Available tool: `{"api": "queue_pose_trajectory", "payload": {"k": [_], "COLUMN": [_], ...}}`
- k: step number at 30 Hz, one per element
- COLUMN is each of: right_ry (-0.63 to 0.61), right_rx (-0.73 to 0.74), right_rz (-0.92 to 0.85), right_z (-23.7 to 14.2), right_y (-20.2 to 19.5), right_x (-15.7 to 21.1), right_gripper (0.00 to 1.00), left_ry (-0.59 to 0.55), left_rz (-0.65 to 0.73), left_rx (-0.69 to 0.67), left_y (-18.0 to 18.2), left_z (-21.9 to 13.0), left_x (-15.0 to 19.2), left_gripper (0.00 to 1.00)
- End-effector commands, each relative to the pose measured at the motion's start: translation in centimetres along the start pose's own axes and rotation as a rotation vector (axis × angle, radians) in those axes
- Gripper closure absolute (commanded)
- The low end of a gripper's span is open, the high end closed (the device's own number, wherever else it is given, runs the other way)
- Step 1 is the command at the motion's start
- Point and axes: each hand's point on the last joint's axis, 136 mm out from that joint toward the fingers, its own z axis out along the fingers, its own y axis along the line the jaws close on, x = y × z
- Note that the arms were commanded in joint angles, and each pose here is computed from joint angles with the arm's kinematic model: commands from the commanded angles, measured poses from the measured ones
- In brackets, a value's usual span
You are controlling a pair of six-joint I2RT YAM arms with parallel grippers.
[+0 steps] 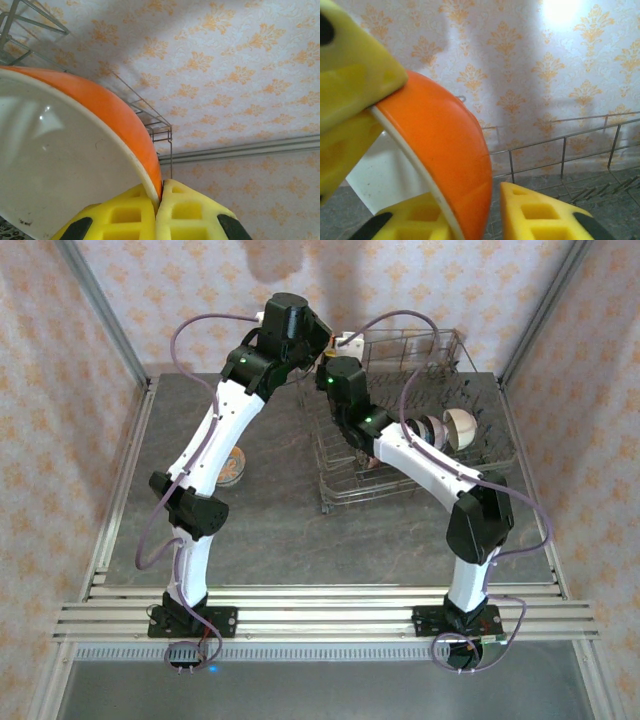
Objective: Load the bowls into the dish rack
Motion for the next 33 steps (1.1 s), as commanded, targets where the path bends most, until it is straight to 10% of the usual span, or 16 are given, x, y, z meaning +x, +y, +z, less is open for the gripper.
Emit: {"api": "queue_pose_trajectory", "payload": {"k": [1,13,33], "right_ry": [-0.063,-0.094,0.081], "right_rx": [0.072,0.108,0.331], "right_rz": [0.036,0.066,0.034], "right_z": [0.3,-0.6,1.4], "right_y": [-1.2,-2.3,-10.1], "right_x": [-1.9,-2.8,-0.6], "right_gripper": [0.82,1.0,1.0], "left_ry": [-0.025,0.01,-0.09], "left_rz": [-0.015,-0.007,0.124], "left_rx": [0.078,0.074,0.087], "left_y": [-2.4,-1.6,-2.7], "left_z": [-1.0,-0.8,-3.6], "left_x": [-0.8,-0.8,-4.2], "left_gripper": [1.0,0.99,0.28]}}
